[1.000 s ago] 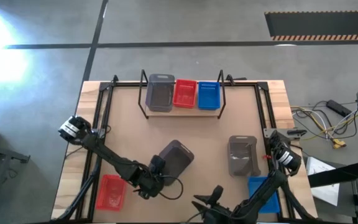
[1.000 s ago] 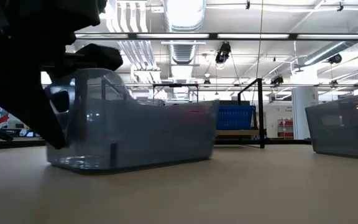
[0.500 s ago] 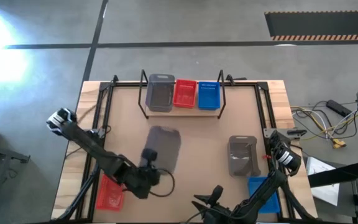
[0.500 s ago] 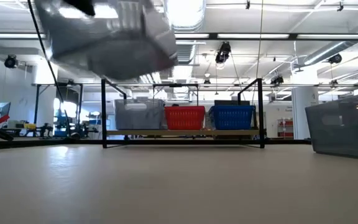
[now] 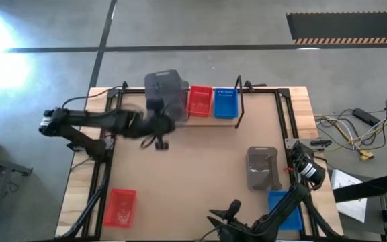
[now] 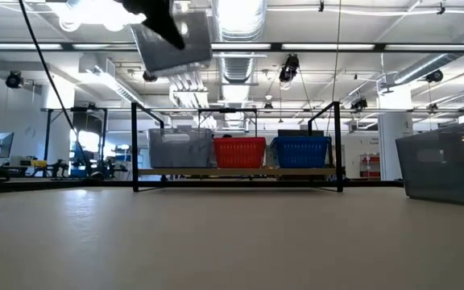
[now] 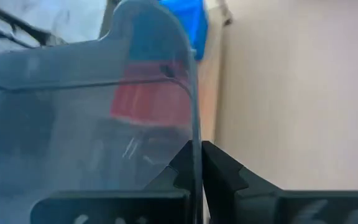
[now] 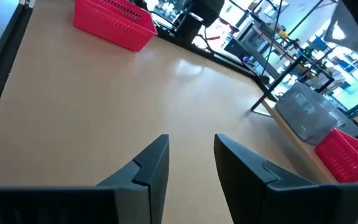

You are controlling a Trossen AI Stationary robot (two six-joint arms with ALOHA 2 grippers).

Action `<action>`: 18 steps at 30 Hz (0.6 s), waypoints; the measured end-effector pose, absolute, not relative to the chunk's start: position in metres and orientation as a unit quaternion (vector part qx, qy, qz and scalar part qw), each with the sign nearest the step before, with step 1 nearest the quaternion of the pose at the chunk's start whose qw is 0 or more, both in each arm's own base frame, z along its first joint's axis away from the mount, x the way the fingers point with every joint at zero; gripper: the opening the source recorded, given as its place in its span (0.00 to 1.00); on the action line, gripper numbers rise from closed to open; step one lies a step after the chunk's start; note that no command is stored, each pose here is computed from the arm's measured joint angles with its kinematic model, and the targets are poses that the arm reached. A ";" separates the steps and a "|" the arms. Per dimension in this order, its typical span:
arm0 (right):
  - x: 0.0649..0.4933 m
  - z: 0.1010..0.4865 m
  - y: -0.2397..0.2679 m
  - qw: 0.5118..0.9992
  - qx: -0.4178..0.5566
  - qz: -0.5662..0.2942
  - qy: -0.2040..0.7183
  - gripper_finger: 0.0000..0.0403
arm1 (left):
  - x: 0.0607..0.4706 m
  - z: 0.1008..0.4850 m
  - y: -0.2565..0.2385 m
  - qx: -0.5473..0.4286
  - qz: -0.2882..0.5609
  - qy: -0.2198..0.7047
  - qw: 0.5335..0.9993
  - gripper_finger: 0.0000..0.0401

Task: Stack baskets on shelf by color
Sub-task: Stack the bottom black bin on the other black bin on the shelf

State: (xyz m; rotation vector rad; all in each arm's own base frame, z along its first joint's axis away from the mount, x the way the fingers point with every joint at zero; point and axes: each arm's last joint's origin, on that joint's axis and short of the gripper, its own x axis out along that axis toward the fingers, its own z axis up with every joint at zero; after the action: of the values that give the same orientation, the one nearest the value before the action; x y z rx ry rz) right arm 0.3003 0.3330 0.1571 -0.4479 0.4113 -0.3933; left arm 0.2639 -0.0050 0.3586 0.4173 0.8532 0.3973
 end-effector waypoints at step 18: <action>0.302 0.157 0.334 0.941 -0.199 -0.175 0.212 0.30 | 0.299 0.302 0.085 0.207 0.149 0.543 0.800 0.00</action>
State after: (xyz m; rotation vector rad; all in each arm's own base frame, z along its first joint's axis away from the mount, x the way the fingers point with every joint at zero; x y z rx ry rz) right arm 0.3023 0.3338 0.1568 -0.4055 0.4331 -0.3580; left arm 0.2994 0.0849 0.3019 0.4447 1.1642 0.3204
